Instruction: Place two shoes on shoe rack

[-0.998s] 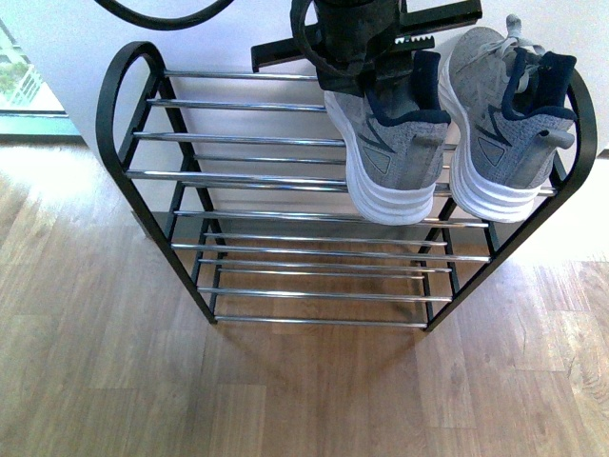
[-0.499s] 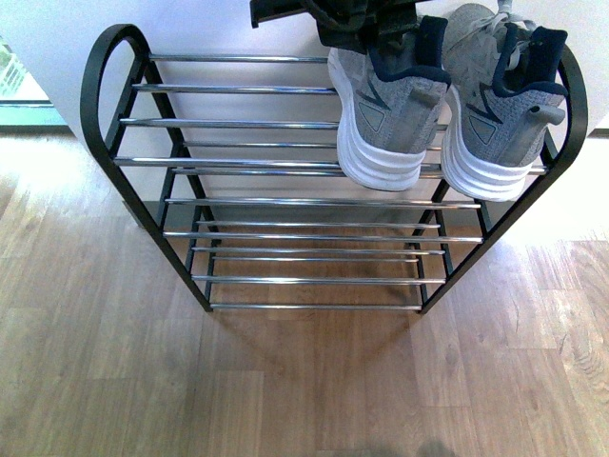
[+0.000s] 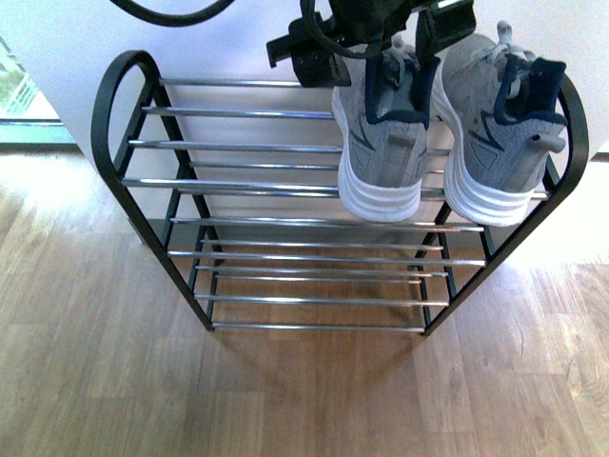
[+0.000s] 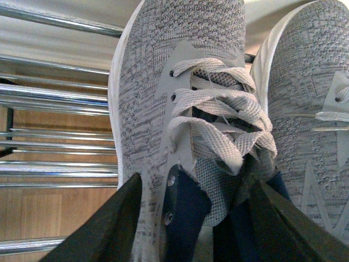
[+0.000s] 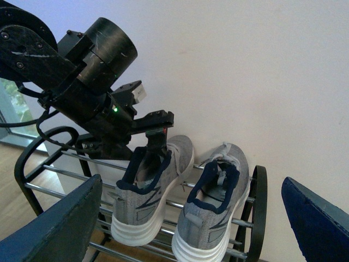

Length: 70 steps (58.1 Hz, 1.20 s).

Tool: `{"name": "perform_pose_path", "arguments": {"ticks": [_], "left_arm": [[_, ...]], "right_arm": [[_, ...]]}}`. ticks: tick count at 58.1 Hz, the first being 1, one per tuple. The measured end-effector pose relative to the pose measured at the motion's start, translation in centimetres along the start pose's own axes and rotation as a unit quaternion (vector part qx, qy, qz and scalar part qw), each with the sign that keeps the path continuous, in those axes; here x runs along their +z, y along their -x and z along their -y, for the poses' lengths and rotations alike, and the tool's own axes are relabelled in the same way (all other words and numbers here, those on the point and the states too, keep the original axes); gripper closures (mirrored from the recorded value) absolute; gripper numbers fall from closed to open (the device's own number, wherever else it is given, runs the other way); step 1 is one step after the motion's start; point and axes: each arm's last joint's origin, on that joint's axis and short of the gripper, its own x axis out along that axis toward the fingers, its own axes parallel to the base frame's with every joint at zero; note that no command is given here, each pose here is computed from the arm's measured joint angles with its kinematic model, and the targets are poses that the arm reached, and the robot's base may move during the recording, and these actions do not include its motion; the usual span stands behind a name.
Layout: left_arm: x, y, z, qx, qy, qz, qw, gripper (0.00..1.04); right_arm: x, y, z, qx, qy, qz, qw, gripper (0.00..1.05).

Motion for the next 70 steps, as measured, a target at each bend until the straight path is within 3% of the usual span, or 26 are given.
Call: {"name": "perform_pose_path", "arguments": {"ticks": [7, 23, 30, 35, 37, 38, 41, 50, 56, 65, 70], "left_arm": [[0.3, 1.7, 0.2, -0.011, 0.019, 0.011, 1.000, 0.08], [0.3, 7.6, 1.0, -0.001, 0.019, 0.082, 0.996, 0.09], [0.3, 10.4, -1.0, 0.056, 0.027, 0.128, 0.990, 0.09], [0.7, 12.4, -4.0, 0.134, 0.032, 0.182, 0.974, 0.10], [0.7, 12.5, -5.0, 0.153, 0.012, 0.237, 0.959, 0.15], [0.9, 12.8, -5.5, 0.158, 0.004, 0.302, 0.940, 0.20], [-0.1, 13.8, -7.5, 0.158, -0.036, 0.384, 0.909, 0.31], [-4.3, 19.2, -13.2, 0.148, -0.108, 0.494, 0.850, 0.61], [-6.0, 21.2, -15.9, 0.163, -0.114, 0.501, 0.842, 0.76], [-9.6, 22.9, -19.3, 0.170, -0.132, 0.477, 0.852, 1.03], [-11.0, 24.1, -20.6, 0.172, -0.134, 0.479, 0.850, 1.03]], "right_arm": [[0.0, 0.0, 0.0, 0.000, 0.000, 0.000, 1.000, 0.09], [0.0, 0.0, 0.0, 0.000, 0.000, 0.000, 1.000, 0.09], [0.0, 0.0, 0.0, 0.000, 0.000, 0.000, 1.000, 0.09], [0.0, 0.0, 0.0, 0.000, 0.000, 0.000, 1.000, 0.09], [0.0, 0.0, 0.0, 0.000, 0.000, 0.000, 1.000, 0.09], [0.0, 0.0, 0.0, 0.001, 0.000, 0.000, 1.000, 0.09], [0.0, 0.0, 0.0, 0.000, 0.000, 0.000, 1.000, 0.09], [0.0, 0.0, 0.0, 0.000, 0.000, 0.000, 1.000, 0.09], [0.0, 0.0, 0.0, 0.000, 0.000, 0.000, 1.000, 0.09], [0.0, 0.0, 0.0, 0.000, 0.000, 0.000, 1.000, 0.09], [0.0, 0.0, 0.0, 0.000, 0.000, 0.000, 1.000, 0.09]]}}
